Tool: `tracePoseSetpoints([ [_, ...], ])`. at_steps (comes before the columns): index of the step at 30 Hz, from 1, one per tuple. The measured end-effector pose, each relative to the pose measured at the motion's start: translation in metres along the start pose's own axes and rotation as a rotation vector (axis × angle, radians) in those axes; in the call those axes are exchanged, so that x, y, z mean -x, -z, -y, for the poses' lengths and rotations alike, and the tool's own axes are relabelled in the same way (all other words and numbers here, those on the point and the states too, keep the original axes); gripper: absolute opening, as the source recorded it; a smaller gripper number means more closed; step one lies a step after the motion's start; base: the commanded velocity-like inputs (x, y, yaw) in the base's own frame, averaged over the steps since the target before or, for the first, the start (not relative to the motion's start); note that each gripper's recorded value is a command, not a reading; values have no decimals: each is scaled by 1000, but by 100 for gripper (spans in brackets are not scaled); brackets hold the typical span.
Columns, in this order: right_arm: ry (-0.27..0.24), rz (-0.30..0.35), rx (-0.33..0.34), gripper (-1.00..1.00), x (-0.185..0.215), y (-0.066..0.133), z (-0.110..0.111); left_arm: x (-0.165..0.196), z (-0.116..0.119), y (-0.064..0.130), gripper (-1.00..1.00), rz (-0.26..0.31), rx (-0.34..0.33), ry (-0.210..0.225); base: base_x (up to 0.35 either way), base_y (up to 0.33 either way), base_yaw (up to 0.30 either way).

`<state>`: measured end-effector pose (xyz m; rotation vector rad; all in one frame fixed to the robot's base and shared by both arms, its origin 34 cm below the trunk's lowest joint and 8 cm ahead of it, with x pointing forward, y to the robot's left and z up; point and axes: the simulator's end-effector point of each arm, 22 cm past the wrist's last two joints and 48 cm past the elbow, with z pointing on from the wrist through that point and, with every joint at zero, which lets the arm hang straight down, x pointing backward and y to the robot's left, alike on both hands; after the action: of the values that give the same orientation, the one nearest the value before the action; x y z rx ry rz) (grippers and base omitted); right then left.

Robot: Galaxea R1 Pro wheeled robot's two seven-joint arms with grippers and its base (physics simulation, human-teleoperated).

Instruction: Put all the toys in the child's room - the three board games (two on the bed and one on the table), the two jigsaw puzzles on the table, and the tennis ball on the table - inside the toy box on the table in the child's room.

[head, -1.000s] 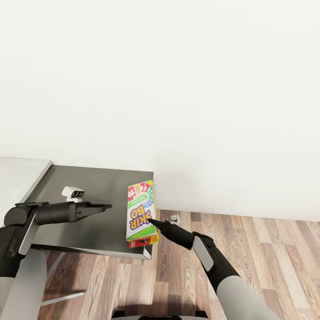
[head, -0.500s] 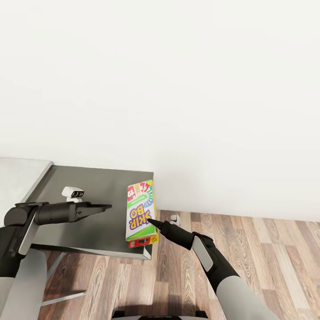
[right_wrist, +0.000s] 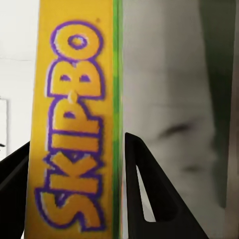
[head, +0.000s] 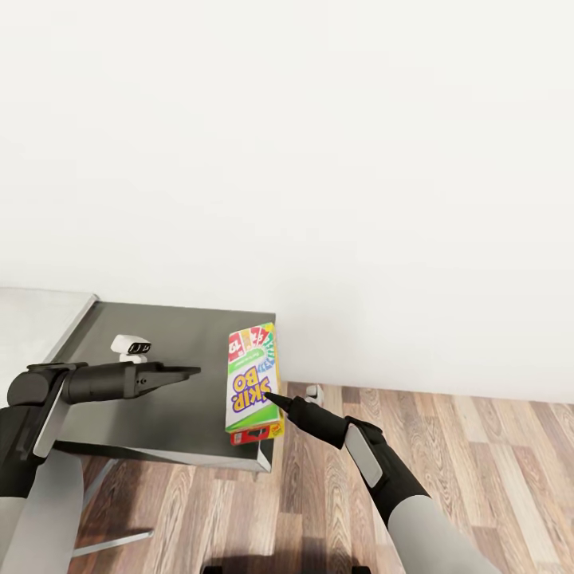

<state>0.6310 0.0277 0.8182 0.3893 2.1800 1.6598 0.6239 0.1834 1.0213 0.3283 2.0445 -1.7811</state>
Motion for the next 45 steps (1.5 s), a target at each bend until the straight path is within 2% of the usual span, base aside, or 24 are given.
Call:
tracePoseSetpoints([
  [45, 64, 19, 30, -100, 15, 3, -37, 12, 29, 4, 100, -2, 19, -73, -14, 0, 0],
])
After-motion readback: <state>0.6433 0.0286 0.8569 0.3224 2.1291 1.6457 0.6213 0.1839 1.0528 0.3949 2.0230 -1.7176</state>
